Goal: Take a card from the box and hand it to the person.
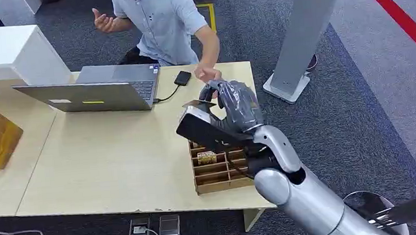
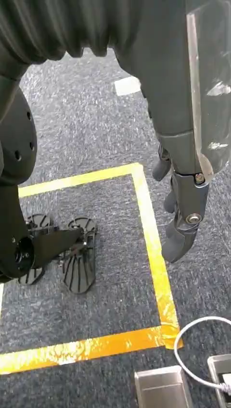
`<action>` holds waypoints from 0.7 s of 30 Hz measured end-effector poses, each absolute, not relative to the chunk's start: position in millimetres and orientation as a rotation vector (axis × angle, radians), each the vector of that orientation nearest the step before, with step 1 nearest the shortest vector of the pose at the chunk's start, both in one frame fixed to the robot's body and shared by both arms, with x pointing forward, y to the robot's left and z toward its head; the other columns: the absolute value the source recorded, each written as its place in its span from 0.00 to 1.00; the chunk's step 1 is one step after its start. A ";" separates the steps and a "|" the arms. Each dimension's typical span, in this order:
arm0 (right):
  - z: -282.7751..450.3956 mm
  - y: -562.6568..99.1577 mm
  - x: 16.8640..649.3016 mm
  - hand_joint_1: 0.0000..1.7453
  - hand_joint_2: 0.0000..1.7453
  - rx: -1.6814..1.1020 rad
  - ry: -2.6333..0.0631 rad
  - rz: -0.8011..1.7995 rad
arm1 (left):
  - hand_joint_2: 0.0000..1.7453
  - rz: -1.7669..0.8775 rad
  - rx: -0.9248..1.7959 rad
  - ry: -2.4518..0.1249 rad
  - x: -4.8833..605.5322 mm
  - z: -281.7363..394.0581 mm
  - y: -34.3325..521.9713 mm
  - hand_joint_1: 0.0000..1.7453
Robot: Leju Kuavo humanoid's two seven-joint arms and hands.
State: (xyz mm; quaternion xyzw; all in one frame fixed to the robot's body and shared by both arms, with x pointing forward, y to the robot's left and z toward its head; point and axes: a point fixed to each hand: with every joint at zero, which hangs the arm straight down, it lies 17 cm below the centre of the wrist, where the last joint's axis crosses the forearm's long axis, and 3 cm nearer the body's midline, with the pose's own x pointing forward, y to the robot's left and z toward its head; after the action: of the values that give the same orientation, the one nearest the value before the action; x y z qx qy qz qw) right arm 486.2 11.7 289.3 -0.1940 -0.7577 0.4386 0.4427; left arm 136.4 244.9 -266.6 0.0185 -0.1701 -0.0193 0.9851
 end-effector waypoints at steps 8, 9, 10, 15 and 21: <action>263.0 6.2 553.6 0.98 1.00 -0.601 -1.729 1.133 | 1.00 -0.091 0.030 -0.338 146.7 -264.4 240.5 0.00; 257.3 6.0 557.4 0.98 1.00 -0.615 -1.706 1.143 | 1.00 -0.091 0.030 -0.338 147.0 -264.4 240.2 0.00; 250.9 5.6 560.3 0.98 1.00 -0.624 -1.683 1.153 | 1.00 -0.090 0.030 -0.337 146.9 -264.4 240.3 0.00; 225.4 5.3 569.5 0.98 1.00 -0.673 -1.594 1.207 | 1.00 -0.087 0.031 -0.338 146.2 -264.6 240.6 0.00; 200.2 0.6 572.3 0.00 1.00 -0.697 -1.527 1.238 | 1.00 -0.093 0.023 -0.339 145.8 -264.4 238.9 0.00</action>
State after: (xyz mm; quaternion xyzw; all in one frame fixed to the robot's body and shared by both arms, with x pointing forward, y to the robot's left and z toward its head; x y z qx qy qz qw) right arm 572.3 0.6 200.2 -0.2887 -0.6324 0.5129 0.5037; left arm 145.8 238.9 -264.4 0.0114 -0.1685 -0.0464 0.9846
